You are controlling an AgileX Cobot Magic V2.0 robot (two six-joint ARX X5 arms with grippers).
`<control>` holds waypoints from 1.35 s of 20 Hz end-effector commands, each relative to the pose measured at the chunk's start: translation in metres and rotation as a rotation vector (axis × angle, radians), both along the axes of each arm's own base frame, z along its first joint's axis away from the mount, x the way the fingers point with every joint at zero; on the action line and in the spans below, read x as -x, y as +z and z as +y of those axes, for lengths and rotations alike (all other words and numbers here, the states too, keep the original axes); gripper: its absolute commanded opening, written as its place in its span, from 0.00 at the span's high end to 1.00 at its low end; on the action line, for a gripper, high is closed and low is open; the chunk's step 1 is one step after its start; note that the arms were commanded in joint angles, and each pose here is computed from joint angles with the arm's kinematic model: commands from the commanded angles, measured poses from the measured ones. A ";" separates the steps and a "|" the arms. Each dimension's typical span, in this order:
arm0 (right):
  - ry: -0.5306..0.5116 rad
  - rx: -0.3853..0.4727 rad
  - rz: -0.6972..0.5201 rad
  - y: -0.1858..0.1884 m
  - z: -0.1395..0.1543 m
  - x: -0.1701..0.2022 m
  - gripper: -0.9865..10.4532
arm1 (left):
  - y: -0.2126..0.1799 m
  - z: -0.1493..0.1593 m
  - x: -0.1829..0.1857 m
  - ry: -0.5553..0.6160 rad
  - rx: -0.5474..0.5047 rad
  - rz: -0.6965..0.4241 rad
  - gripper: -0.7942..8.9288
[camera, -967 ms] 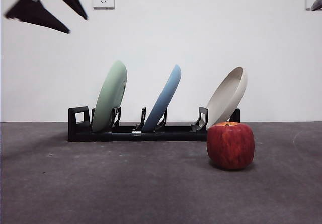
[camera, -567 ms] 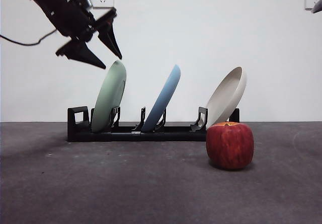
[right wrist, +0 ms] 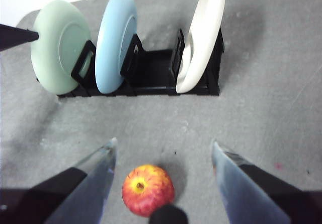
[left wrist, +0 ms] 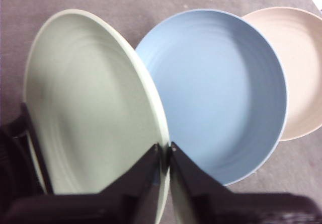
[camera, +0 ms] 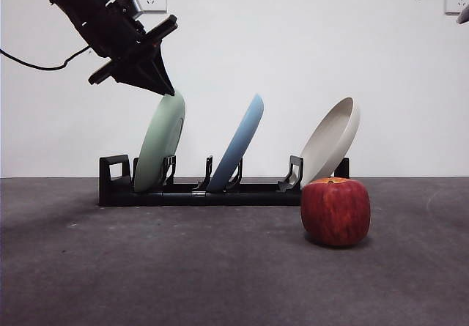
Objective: Take the green plate from the plate rack,put the plate on the table,take the apple from the table,put the apple in the plate
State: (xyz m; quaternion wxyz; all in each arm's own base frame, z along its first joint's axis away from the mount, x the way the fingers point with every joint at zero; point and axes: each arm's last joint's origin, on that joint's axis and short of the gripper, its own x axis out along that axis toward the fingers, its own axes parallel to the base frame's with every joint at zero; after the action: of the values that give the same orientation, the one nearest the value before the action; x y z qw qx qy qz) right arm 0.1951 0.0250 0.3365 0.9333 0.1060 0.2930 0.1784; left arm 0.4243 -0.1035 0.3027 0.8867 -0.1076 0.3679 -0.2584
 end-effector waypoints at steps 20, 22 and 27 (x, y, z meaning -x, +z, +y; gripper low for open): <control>0.004 0.010 0.041 -0.003 0.000 0.002 0.64 | 0.133 -0.026 0.149 -0.329 -0.026 -0.259 0.93; 0.004 0.010 0.041 -0.003 0.000 0.002 0.64 | 0.139 -0.029 0.180 -0.375 -0.100 -0.241 0.93; 0.004 0.010 0.041 -0.003 0.000 0.002 0.64 | 0.129 -0.053 0.235 -0.380 -0.446 -0.134 0.93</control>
State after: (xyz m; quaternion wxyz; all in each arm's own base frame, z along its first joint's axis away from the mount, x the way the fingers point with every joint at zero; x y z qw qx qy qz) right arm 0.1926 0.0248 0.3327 0.9264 0.1072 0.3153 0.1755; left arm 0.1901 -0.1528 0.4332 0.8480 0.1584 0.3761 -0.3380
